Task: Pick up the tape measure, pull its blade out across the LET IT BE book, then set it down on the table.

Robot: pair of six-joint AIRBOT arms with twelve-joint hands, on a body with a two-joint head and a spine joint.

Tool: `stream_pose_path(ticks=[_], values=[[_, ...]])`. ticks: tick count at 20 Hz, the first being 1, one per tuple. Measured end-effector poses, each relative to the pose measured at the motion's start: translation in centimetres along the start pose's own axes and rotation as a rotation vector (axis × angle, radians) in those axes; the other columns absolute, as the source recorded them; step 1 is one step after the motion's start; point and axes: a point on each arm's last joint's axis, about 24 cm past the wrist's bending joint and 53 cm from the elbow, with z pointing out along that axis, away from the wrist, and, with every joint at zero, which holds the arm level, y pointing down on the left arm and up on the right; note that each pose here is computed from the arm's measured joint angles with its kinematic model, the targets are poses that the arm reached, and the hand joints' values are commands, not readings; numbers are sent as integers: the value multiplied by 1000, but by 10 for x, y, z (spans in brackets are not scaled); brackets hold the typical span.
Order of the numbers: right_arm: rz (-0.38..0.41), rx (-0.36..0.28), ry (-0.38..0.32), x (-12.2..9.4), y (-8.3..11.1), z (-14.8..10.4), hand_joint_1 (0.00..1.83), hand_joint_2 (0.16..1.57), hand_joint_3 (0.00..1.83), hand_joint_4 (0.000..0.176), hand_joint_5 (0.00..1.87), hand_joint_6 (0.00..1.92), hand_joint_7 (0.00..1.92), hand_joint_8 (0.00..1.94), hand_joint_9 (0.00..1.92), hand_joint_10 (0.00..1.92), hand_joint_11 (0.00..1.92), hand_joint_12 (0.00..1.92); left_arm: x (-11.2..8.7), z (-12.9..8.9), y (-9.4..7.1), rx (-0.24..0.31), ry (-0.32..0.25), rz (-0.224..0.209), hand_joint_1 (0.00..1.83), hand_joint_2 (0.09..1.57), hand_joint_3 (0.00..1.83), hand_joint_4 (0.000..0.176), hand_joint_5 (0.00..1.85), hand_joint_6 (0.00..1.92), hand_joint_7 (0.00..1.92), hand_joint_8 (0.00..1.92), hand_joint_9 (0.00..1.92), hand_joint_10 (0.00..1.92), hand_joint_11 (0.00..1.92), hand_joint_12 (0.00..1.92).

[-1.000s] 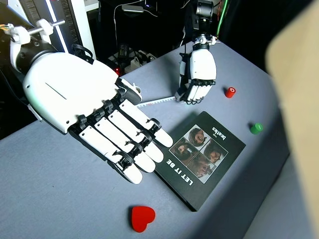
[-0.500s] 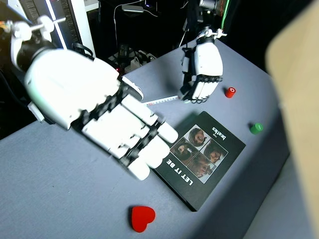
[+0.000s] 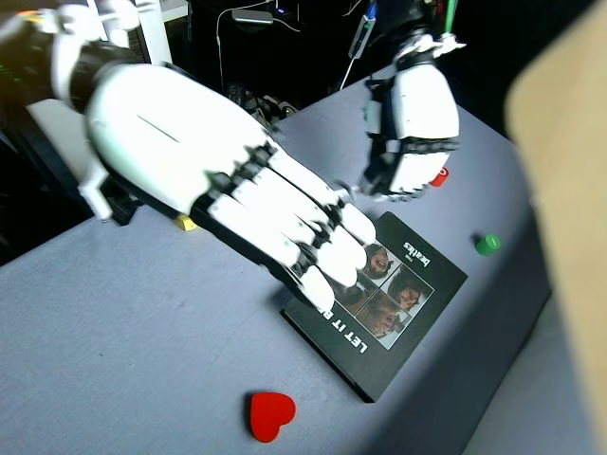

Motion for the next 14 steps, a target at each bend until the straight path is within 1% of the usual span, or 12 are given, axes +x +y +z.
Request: stream_pose_path(ticks=[1,2,3,4,5,7,8,9,10,11,12,14], values=[[12,17,3,-2,-1,5,448,1140,0,0,77,8,85,6,85,8,0,413,-1,2,-2,2,1,-14,1368,1151,0,0,877,888,853,1208,900,1334,898,1147],[18,22,-3,-6,3,12,592,1152,0,0,129,3,166,1,177,8,0,609,-2,3,-2,-1,3,-34,1367,1153,0,0,863,904,842,1217,907,1333,906,1148],[25,19,-10,-9,7,16,711,1172,1,0,272,9,342,4,348,25,25,826,-3,3,-2,-4,0,-54,1368,1150,0,0,870,903,847,1206,913,1323,917,1145],[18,16,-12,-13,12,21,761,1185,1,0,376,8,457,6,457,17,48,963,-3,3,0,-10,-2,-78,1369,1149,0,0,872,902,848,1204,915,1321,918,1142],[30,22,7,-13,16,26,784,1180,0,0,405,14,488,12,487,22,68,966,-5,3,2,-19,-9,-87,1369,1149,0,0,877,903,853,1200,909,1323,909,1138],[67,34,61,-4,23,32,808,1168,0,0,447,10,533,9,535,19,118,960,-10,3,7,-40,-26,-75,1369,1148,0,0,882,904,858,1195,900,1324,892,1135],[71,32,67,-3,26,32,819,1164,0,0,455,11,545,11,545,20,123,960,-12,3,8,-44,-33,-83,1368,1150,0,0,874,909,854,1203,895,1331,891,1142],[70,21,62,-6,36,33,821,1164,0,0,465,14,556,15,549,21,124,958,-17,3,8,-48,-50,-91,1368,1152,0,0,869,909,851,1208,896,1333,903,1149],[64,12,58,-7,41,34,822,1164,0,0,476,18,573,21,558,23,124,957,-19,3,7,-46,-53,-83,1368,1152,0,0,868,909,851,1209,896,1334,907,1151],[47,-2,47,-9,50,35,827,1164,0,0,497,11,598,12,575,17,129,946,-24,3,7,-43,-54,-84,1368,1152,0,0,867,910,850,1210,896,1334,900,1149],[40,-10,43,-8,56,37,828,1164,0,0,503,10,609,12,584,18,134,945,-29,4,7,-41,-64,-75,1368,1152,0,0,867,910,850,1210,896,1335,891,1148],[46,-12,67,0,64,42,837,1170,2,0,523,15,635,18,610,25,193,972,-38,4,9,-39,-70,-62,1368,1153,0,0,867,911,850,1210,896,1335,893,1152]])
